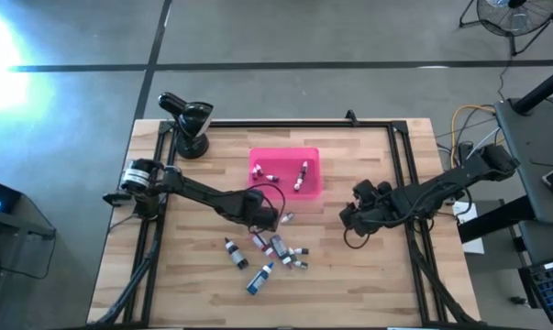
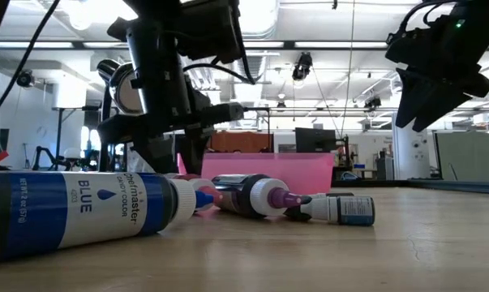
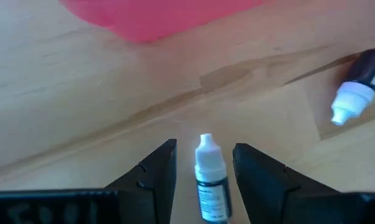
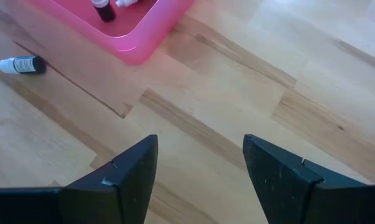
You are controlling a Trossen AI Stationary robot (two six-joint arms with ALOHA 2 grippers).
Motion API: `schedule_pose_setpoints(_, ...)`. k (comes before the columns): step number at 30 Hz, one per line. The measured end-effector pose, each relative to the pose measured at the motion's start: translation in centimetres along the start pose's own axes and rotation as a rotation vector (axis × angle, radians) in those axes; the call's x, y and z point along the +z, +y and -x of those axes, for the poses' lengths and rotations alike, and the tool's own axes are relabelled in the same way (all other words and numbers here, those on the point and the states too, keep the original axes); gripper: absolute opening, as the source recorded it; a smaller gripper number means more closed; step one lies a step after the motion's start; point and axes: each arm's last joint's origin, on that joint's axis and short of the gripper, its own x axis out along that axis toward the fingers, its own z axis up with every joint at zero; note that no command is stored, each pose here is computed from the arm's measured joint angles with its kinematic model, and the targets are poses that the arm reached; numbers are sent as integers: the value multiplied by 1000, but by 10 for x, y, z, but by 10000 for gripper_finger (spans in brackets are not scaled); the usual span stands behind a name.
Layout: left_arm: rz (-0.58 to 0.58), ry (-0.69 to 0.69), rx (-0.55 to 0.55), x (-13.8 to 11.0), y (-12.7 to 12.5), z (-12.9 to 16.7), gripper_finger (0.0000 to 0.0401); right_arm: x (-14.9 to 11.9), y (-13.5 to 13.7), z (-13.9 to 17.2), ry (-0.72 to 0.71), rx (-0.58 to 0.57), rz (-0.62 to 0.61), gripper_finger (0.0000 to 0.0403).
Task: Pick & Place food coloring
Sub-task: Put the purple food coloring bottle into the pink bin
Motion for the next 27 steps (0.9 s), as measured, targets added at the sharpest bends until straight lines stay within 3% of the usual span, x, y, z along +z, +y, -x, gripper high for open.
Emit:
schedule_pose_setpoints(12, 1, 31, 2, -2, 4, -4, 76, 0, 1, 0, -1, 6, -6, 226)
schedule_pose_setpoints(27, 8, 104, -6, -5, 6, -6, 67, 0, 1, 0, -10, 4, -3, 226)
